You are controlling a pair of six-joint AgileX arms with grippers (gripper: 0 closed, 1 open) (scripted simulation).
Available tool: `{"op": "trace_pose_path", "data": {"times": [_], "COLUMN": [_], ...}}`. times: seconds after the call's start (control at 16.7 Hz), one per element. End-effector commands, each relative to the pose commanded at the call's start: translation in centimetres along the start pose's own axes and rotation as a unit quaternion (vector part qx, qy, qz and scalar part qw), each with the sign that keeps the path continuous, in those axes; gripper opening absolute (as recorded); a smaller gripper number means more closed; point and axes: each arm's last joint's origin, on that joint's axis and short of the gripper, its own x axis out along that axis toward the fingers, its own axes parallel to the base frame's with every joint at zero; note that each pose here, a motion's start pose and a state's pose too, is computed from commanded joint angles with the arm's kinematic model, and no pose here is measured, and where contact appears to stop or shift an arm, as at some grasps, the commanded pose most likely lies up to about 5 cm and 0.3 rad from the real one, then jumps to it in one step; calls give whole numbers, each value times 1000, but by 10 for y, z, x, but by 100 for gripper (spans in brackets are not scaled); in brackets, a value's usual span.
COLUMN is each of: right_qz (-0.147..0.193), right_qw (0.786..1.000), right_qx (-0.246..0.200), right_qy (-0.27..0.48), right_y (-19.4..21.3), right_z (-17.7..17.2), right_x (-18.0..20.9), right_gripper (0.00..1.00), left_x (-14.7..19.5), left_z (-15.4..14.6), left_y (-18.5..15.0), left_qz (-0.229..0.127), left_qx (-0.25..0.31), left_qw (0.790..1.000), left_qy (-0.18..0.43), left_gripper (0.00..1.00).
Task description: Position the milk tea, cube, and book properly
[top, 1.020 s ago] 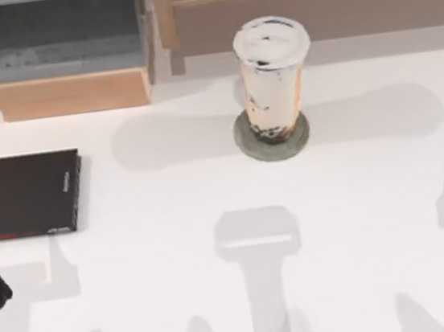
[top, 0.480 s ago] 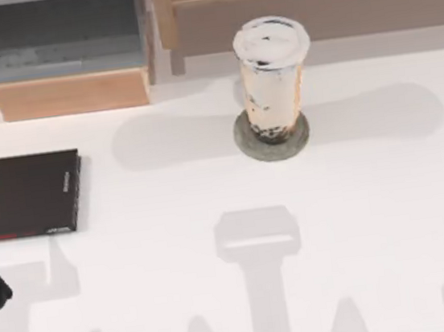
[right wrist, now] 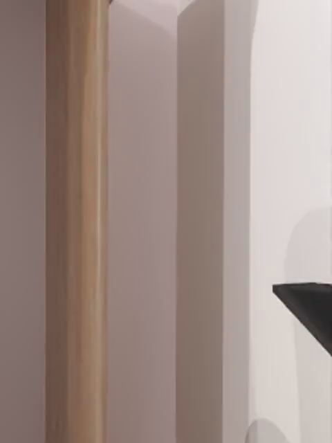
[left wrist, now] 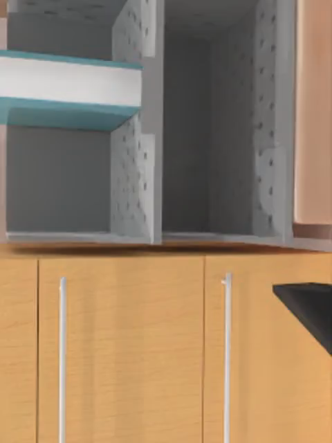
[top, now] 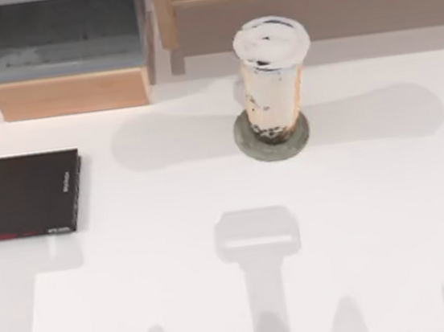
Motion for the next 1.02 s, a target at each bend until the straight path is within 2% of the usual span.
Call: {"op": "trace_pose_path", "data": {"times": [0.24, 0.48, 0.6, 0.78, 1.02], "right_qz": [0, 0, 0, 0, 0], "right_qw": [1000, 1000, 1000, 1000, 1000], "right_qx": [0, 0, 0, 0, 0], "right_qy": [0, 0, 0, 0, 0], "right_y": [0, 0, 0, 0, 0], "right_z": [0, 0, 0, 0, 0], "right_x": [0, 0, 0, 0, 0], "right_gripper": [100, 100, 100, 100, 100], "left_x": [43, 130, 180, 247, 302], "left_z": [57, 82, 77, 54, 21], "left_y": [-6, -21, -32, -51, -71], "left_qz": [-2, -4, -4, -5, -4], "left_qx": [-5, -6, -5, -4, -4], "left_qw": [1000, 1000, 1000, 999, 999], "left_qy": [-8, 16, 29, 41, 42], "left_gripper": [100, 100, 100, 100, 100]}}
